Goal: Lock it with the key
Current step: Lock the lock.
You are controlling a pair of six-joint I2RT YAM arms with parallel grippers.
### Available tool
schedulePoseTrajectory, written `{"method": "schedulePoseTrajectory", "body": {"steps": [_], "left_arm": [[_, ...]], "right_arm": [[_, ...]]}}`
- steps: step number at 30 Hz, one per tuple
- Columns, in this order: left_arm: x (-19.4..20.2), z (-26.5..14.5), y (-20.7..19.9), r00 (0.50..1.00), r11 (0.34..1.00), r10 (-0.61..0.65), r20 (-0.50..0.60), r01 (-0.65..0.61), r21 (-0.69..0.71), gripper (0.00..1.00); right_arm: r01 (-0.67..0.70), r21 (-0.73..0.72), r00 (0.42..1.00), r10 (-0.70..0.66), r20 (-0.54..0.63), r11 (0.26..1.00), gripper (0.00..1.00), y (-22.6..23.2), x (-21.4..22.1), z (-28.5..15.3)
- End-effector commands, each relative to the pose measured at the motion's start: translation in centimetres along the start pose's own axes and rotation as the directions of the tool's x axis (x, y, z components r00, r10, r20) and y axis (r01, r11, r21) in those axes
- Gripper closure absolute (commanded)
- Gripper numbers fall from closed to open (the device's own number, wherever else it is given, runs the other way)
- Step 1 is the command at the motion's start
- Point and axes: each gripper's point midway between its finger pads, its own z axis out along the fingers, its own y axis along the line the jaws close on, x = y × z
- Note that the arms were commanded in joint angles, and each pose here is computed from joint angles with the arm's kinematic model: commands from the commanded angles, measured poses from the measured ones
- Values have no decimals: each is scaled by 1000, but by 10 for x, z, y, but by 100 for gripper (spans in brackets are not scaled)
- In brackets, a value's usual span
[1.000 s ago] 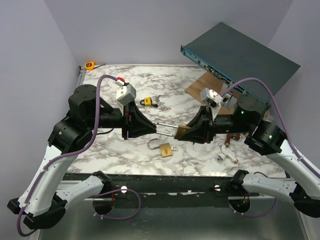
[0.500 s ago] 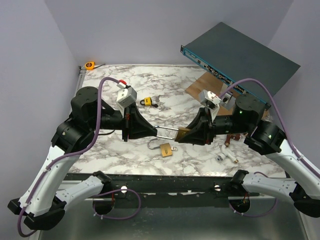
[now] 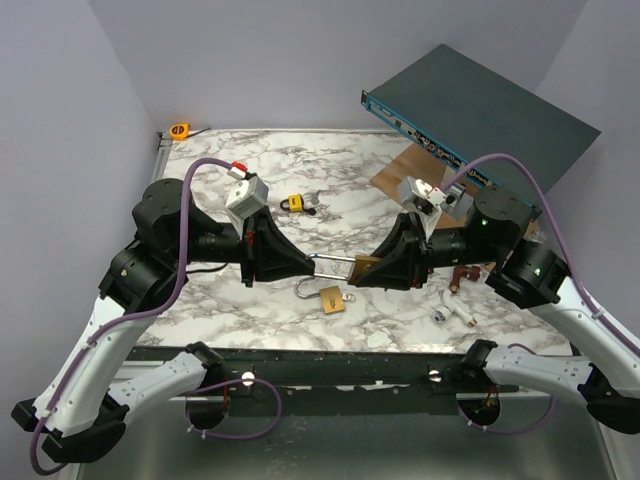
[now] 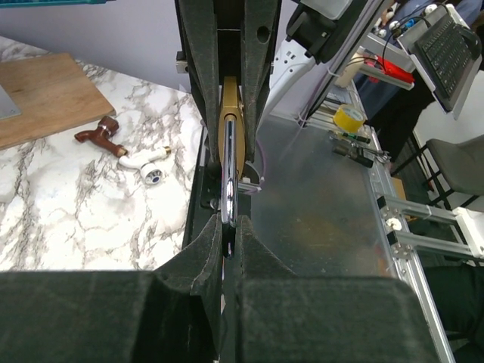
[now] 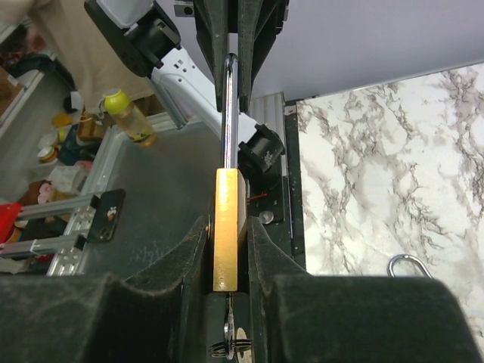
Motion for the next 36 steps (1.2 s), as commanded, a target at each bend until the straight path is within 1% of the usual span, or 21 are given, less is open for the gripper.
{"method": "schedulePoseTrajectory", "body": {"steps": [1, 7, 10, 11, 16, 25, 28, 31, 36], "left_arm": [[0, 10, 0, 1000, 999, 5, -6, -5, 33, 100], [0, 15, -2, 1000, 999, 4, 1, -4, 39, 100], [-1, 17, 2, 1000, 1000, -6, 12, 5, 19, 100], [-2, 18, 3, 1000, 1000, -9, 19, 8, 13, 100], [-6, 23, 8, 997, 999, -47, 59, 47, 9, 100], [-4, 27, 12, 995, 998, -65, 75, 66, -3, 100], [3, 27, 13, 996, 998, -70, 56, 70, -7, 100], [17, 26, 15, 996, 996, -83, 18, 83, -21, 100], [41, 20, 11, 994, 995, -102, -49, 101, -15, 100]], "right_arm": [[118, -52, 981, -108, 164, 992, 99, 10, -47, 9], [104, -26, 972, -96, 213, 994, 99, 2, -57, 13], [83, -2, 969, -81, 235, 997, 99, -4, -59, 15], [93, 0, 961, -90, 260, 996, 99, -3, -64, 15], [88, 17, 945, -89, 314, 996, 99, -7, -75, 16], [79, 88, 910, -108, 399, 993, 99, -16, -101, 12], [71, 110, 902, -111, 417, 991, 99, -20, -107, 12], [80, 122, 894, -125, 430, 989, 99, -18, -115, 9], [112, 121, 904, -152, 399, 986, 99, -16, -119, 11]]}}
